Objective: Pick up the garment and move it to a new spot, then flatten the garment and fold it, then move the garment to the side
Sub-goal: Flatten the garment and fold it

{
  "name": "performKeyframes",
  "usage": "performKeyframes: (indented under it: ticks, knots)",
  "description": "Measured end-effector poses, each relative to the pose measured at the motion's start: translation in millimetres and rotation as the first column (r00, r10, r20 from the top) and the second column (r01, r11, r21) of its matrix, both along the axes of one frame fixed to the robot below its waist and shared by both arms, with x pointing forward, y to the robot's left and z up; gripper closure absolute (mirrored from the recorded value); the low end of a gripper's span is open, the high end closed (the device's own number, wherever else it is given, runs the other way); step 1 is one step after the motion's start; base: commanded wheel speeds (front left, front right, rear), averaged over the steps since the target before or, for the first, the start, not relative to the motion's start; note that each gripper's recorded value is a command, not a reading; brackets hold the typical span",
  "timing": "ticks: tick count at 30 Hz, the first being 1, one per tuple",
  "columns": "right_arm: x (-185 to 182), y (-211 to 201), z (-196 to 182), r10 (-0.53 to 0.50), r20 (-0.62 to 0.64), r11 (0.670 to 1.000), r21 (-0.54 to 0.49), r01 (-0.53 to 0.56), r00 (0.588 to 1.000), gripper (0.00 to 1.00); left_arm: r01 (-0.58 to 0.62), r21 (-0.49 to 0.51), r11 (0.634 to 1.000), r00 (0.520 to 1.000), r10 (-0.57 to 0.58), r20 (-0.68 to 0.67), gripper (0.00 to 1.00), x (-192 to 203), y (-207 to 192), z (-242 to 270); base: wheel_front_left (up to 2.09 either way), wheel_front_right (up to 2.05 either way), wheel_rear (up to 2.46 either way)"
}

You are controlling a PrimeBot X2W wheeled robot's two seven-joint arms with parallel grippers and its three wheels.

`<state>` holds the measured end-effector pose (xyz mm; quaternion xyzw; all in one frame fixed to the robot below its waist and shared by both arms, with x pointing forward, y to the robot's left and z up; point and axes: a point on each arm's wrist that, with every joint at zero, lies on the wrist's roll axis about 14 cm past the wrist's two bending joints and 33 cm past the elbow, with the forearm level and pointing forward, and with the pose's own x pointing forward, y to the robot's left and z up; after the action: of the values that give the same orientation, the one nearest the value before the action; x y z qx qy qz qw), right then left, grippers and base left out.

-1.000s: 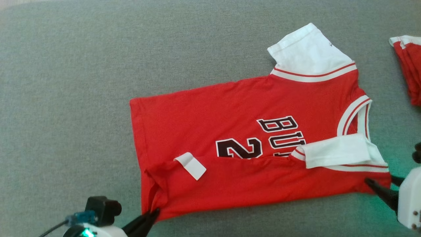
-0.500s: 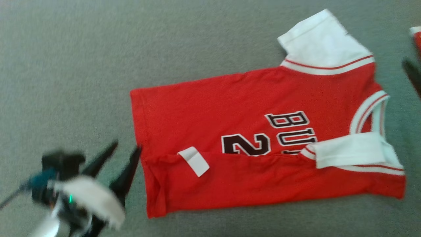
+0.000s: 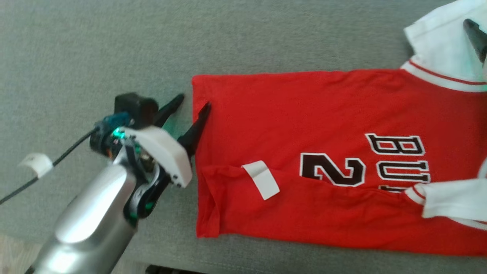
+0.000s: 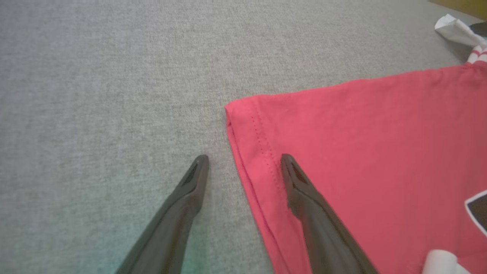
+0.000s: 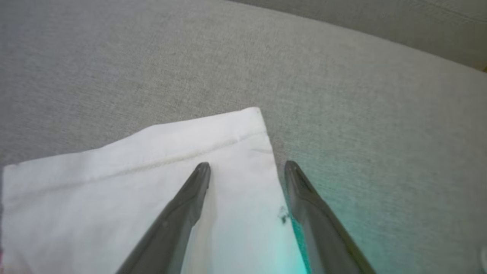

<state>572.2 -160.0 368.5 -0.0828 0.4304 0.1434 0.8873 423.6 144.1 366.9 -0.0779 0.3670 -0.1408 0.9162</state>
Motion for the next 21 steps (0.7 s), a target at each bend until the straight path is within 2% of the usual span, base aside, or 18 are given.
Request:
performKeyframes:
  ticks: [6,18,19,20,21]
  knots:
    - [14,9,-10,0.004,-0.021,1.0,0.017,-0.004,1.0,0.0,0.007,-0.001,1.0,1.0,-0.007,0.015,0.0,15,-1,-1,0.0,0.0,0.0]
    - [8,12,-12,0.014,-0.054,0.999,0.049,-0.012,0.998,0.0,0.065,-0.013,0.998,0.998,-0.064,0.016,0.0,25,-14,-3,0.0,0.0,0.0]
    - [7,14,-12,0.02,-0.058,0.998,0.052,-0.017,0.998,0.0,0.08,-0.014,0.997,0.997,-0.08,0.016,0.18,25,-16,-3,0.0,0.0,0.0]
    - [6,16,-12,0.025,-0.063,0.998,0.06,-0.021,0.998,0.55,0.09,-0.015,0.996,0.996,-0.09,0.017,0.86,26,-18,-2,0.0,0.0,0.0]
    - [5,19,-11,0.031,-0.064,0.997,0.07,-0.027,0.997,1.0,0.105,-0.018,0.994,0.994,-0.105,0.018,1.0,26,-21,-2,0.0,0.0,0.0]
